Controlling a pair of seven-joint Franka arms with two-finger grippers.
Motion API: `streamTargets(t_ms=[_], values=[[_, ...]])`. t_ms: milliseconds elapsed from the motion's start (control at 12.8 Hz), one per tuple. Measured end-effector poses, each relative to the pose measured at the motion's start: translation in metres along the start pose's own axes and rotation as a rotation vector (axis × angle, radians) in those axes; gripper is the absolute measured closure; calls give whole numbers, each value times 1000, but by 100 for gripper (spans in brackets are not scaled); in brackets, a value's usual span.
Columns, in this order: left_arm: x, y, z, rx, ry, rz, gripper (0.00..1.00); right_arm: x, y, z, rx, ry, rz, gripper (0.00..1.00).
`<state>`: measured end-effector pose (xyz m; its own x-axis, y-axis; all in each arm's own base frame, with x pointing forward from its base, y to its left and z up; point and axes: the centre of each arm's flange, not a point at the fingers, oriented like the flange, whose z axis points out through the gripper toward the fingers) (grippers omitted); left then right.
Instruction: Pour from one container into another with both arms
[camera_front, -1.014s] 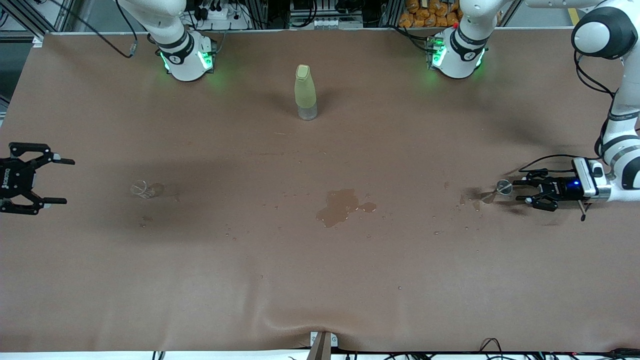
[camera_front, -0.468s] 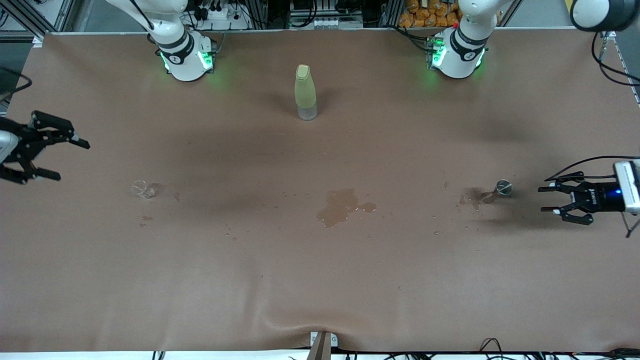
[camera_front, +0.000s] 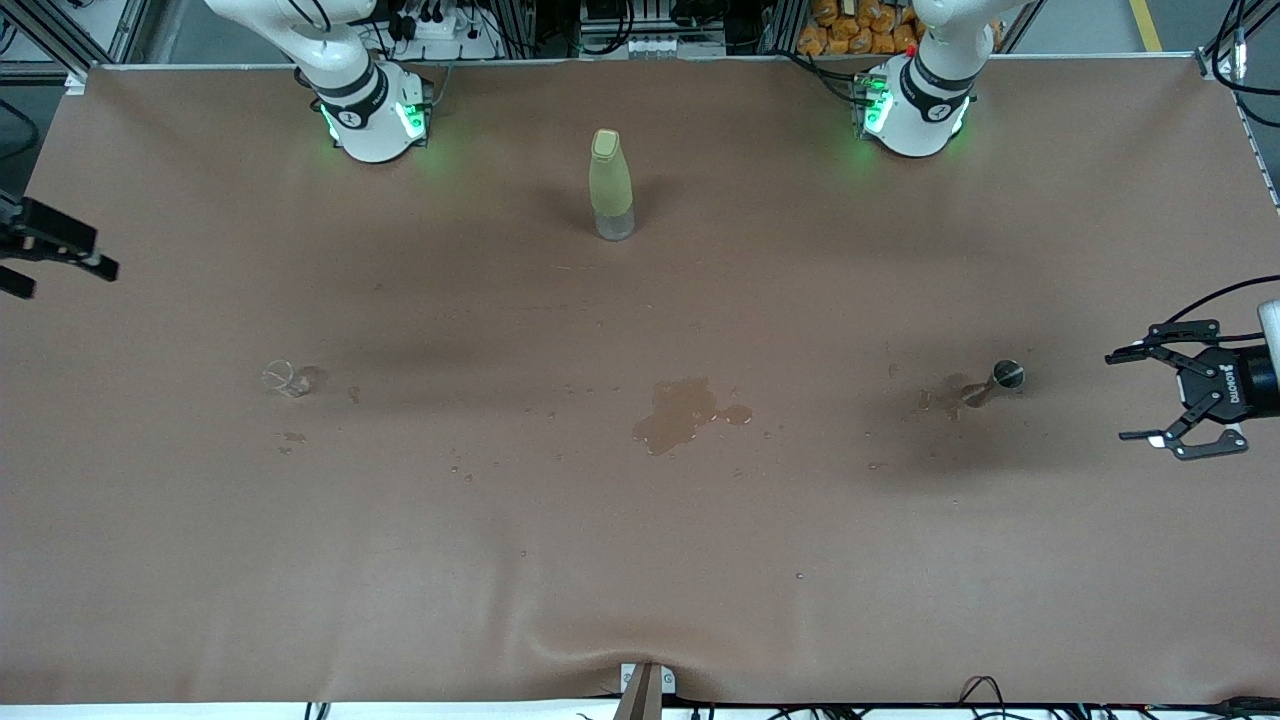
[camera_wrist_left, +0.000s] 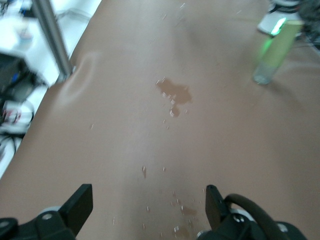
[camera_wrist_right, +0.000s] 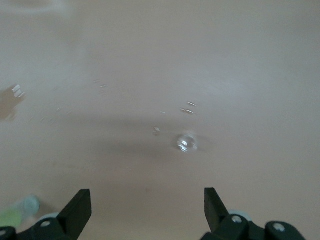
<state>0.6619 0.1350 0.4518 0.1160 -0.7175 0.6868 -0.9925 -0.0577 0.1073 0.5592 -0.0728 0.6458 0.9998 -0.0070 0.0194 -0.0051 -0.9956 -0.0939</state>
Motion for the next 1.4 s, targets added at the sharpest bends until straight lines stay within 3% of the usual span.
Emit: streamTargets(t_ms=[234, 624, 936, 1170, 1404], values=[[22, 5, -6, 44, -199, -354, 0, -16, 3, -14, -48, -16, 155, 0], [86, 0, 25, 281, -431, -967, 0, -19, 11, -8, -106, -15, 126, 0], [131, 3, 44, 499, -513, -1255, 0, -16, 12, -8, -113, 5, 103, 0], [140, 4, 37, 619, -466, -1459, 0, -15, 12, -8, -114, 11, 89, 0], [144, 13, 11, 663, -429, -1503, 0, -14, 12, -7, -113, 8, 73, 0]])
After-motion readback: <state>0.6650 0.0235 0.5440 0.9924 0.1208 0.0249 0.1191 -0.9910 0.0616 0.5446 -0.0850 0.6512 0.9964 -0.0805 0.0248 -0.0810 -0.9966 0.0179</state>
